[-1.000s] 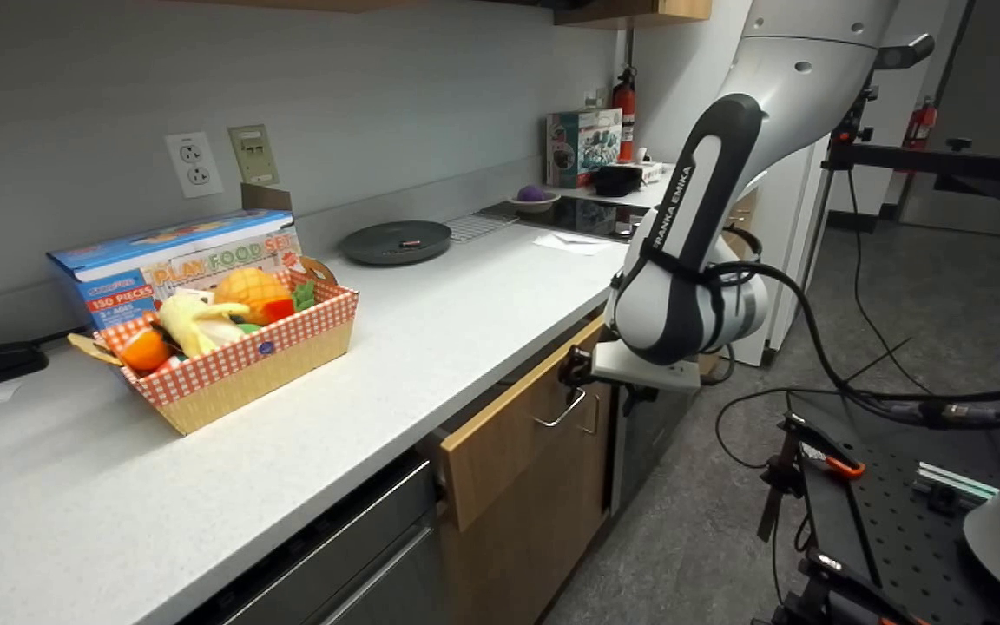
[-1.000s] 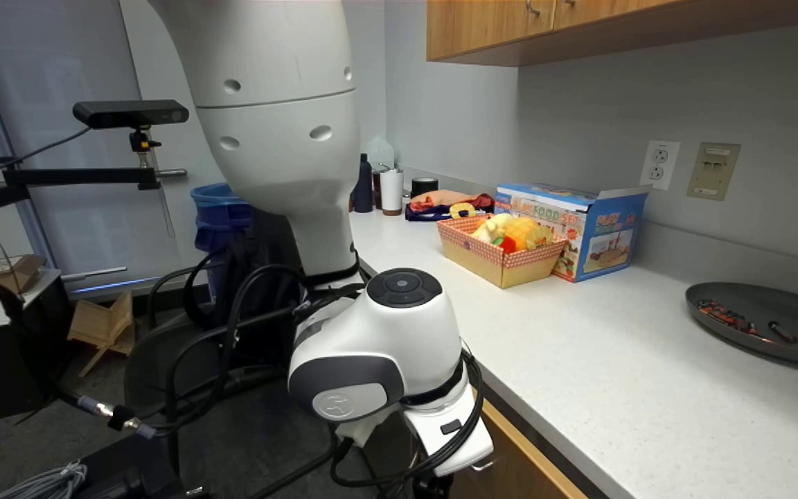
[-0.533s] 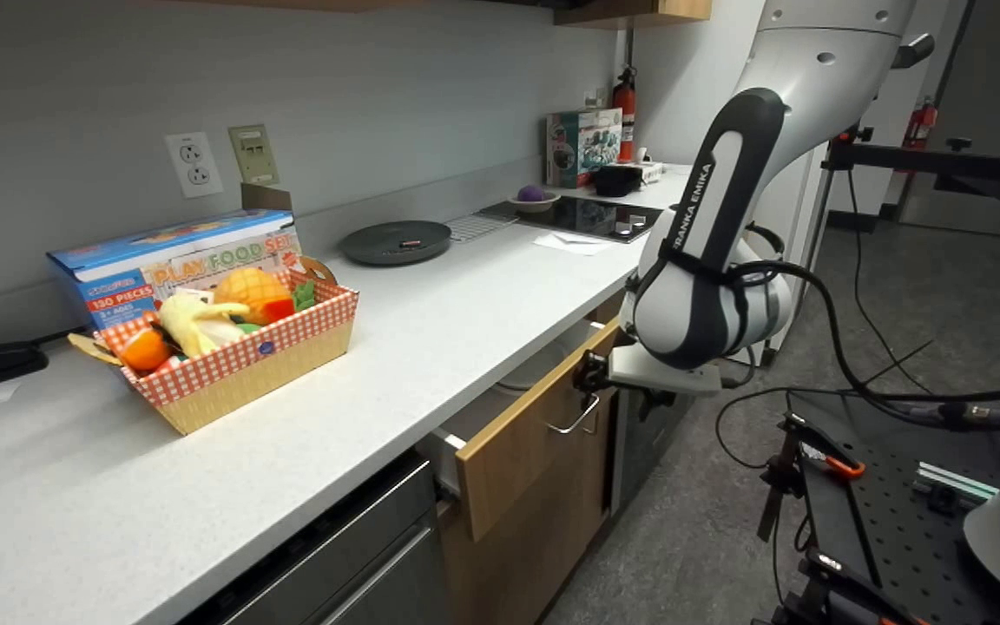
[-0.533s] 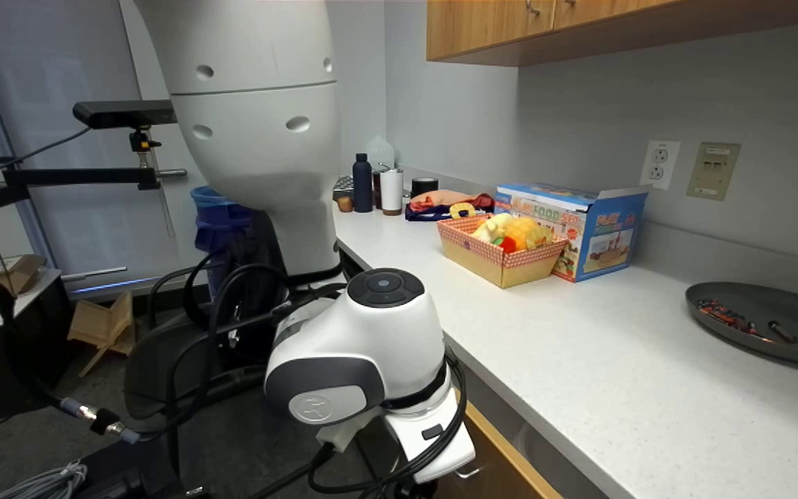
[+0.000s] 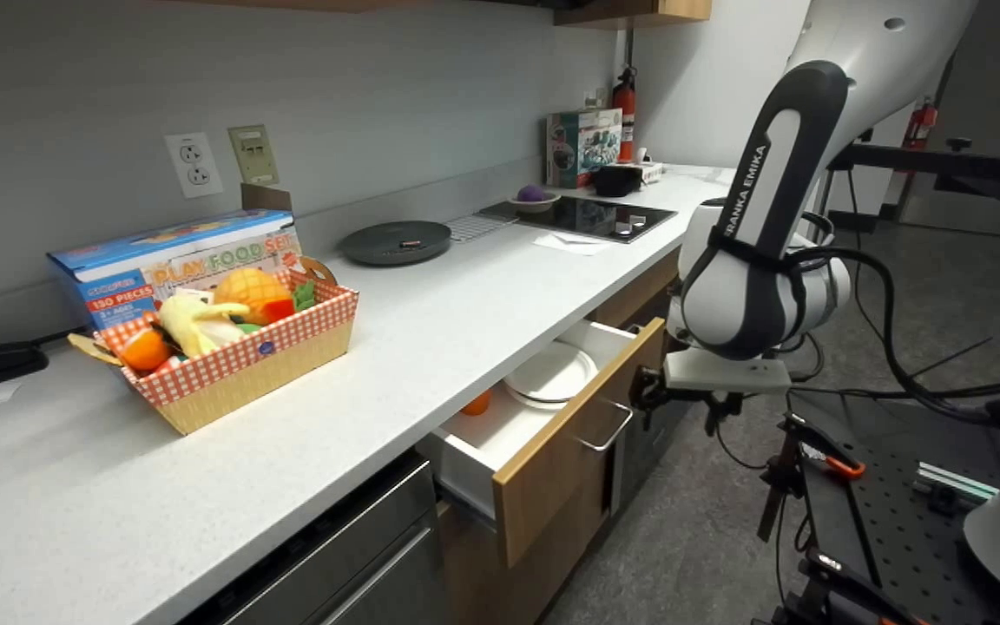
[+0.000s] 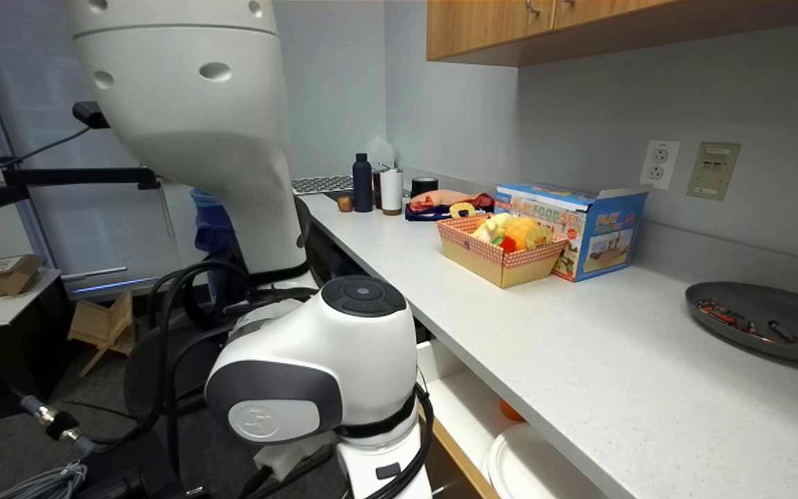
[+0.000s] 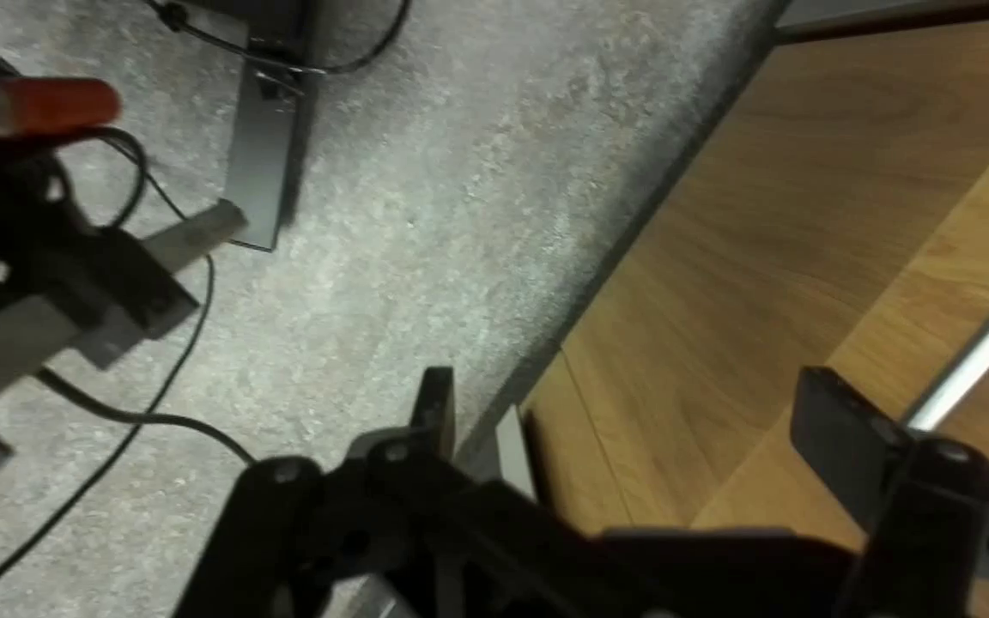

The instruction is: Open the top drawer of the kitchen unit,remove the orange cup and close it

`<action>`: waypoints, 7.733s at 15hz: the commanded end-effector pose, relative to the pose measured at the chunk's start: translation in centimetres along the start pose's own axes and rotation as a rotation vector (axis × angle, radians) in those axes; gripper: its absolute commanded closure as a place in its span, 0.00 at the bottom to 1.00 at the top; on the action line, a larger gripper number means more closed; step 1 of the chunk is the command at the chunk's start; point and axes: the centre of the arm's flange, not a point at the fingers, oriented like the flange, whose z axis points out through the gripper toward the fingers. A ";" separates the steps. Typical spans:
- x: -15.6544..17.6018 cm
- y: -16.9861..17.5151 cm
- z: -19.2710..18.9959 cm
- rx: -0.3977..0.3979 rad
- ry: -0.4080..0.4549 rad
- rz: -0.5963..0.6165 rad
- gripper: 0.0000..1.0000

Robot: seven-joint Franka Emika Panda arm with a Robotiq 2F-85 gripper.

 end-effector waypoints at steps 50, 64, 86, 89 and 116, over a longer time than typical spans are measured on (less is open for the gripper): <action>-3.6 -17.5 -11.3 -0.008 0.197 -0.717 0.00; -5.3 -19.1 -6.3 -0.063 0.114 -0.789 0.00; -2.9 -12.0 -4.8 -0.420 -0.151 -0.869 0.00; -3.4 -10.4 -3.0 -0.428 -0.185 -0.900 0.00; -1.8 -9.3 -6.6 -0.323 -0.150 -0.824 0.00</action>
